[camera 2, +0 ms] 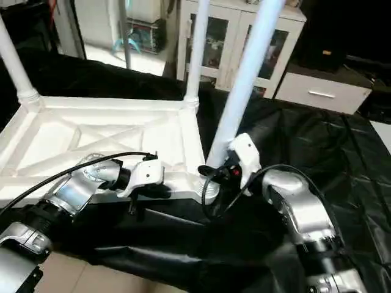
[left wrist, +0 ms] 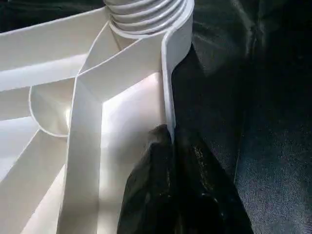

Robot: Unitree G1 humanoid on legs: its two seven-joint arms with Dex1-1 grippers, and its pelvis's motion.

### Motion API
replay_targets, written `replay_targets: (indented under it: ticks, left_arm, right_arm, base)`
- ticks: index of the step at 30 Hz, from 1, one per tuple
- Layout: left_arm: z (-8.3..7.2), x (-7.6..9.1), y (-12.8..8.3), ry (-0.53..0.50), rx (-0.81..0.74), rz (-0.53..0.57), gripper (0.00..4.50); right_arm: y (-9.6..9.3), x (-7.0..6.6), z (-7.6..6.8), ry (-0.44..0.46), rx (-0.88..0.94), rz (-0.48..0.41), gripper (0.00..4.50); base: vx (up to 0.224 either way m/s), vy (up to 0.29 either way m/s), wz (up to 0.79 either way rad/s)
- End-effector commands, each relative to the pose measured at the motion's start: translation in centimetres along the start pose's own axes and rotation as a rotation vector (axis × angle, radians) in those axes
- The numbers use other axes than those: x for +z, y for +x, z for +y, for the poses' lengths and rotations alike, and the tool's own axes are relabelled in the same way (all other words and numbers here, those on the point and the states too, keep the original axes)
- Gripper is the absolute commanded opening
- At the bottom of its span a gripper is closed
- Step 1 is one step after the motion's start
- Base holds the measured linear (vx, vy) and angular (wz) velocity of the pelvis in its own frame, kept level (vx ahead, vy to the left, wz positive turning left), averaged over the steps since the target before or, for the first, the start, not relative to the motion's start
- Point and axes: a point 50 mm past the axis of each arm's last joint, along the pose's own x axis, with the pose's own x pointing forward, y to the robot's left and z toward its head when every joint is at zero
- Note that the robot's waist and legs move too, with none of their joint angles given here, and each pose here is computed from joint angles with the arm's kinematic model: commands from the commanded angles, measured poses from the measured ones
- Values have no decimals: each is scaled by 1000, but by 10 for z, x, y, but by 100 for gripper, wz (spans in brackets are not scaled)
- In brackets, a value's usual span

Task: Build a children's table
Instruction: Rotate table base

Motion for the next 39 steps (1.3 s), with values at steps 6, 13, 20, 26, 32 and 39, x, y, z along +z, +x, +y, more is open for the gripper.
replay_targets:
  ticks: [6, 13, 20, 26, 32, 39]
  left_arm:
    - [11, 39, 5, 103, 112, -144, 0]
    - [9, 22, -6, 50, 168, -148, 0]
    - [8, 23, -5, 45, 170, -156, 0]
    - [8, 23, -6, 50, 163, -147, 0]
    - [7, 23, -5, 68, 128, -127, 0]
    - [5, 28, 2, 90, 83, -116, 0]
  right_arm:
    - [35, -36, 28, 123, -9, 4, 185]
    - [8, -37, -2, 282, -159, -98, 185]
    - [1, -40, -5, 342, -180, -133, 185]
    - [0, -39, -7, 355, -198, -155, 185]
    - [8, -33, 5, 3, -104, -11, 185]
    - [21, -47, 30, -300, 57, 165, 186]
  base:
    - [0, 0, 0]
    - [0, 0, 0]
    - [0, 0, 0]
    - [32, -11, 4]
    - [31, -14, 1]
    - [0, 0, 0]
